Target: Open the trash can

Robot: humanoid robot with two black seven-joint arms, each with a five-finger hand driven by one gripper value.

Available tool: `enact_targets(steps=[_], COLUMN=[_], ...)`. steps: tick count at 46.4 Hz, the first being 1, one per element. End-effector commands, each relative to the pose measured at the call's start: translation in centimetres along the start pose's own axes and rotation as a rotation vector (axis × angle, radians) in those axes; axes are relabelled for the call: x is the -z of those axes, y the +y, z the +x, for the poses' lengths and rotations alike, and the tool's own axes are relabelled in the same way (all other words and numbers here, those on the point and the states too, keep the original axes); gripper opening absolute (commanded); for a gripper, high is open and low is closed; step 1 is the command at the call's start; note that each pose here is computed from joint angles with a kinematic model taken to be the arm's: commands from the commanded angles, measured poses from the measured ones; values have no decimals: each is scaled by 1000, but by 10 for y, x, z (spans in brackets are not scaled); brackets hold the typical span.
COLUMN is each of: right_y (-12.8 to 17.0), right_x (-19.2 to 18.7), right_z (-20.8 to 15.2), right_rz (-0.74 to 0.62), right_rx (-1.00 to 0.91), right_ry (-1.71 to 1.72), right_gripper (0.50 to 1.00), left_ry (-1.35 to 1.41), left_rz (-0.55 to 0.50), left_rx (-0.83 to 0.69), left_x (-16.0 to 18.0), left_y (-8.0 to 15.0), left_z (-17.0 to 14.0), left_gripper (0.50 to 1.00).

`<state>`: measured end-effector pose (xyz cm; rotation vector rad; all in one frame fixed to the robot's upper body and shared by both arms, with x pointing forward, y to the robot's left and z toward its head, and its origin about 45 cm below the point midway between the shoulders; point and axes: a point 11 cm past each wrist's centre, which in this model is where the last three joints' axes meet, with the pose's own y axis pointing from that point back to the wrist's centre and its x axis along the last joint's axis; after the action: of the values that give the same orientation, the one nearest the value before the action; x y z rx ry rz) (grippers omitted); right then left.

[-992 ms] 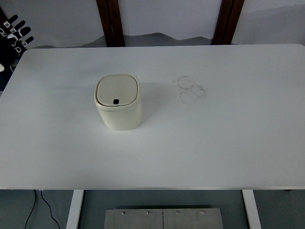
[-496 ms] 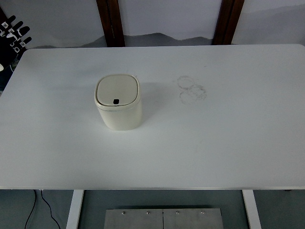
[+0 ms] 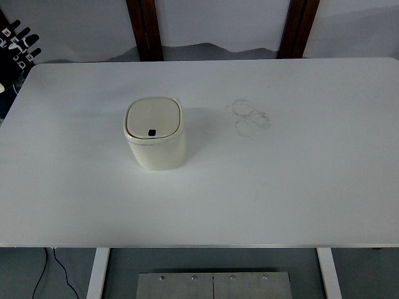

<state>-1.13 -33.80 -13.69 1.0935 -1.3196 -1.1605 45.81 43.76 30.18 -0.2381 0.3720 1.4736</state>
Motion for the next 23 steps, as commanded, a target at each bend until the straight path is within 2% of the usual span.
enact_targets(steps=[1,19,23], right_y=[0,0,0], right_x=[0,0,0], right_z=[0,0,0], right_rz=[0,0,0], right_rx=[0,0,0], right_ry=[0,0,2], right_gripper=[995,995,995], left_ry=[0,4,4], left_rz=[-2,7,16], left_rx=[2,2,13], left_x=[-1,2,2], left_y=[-1,-9,-13], left_z=[-1,-14,-31], left_gripper=[1000,1000,1000])
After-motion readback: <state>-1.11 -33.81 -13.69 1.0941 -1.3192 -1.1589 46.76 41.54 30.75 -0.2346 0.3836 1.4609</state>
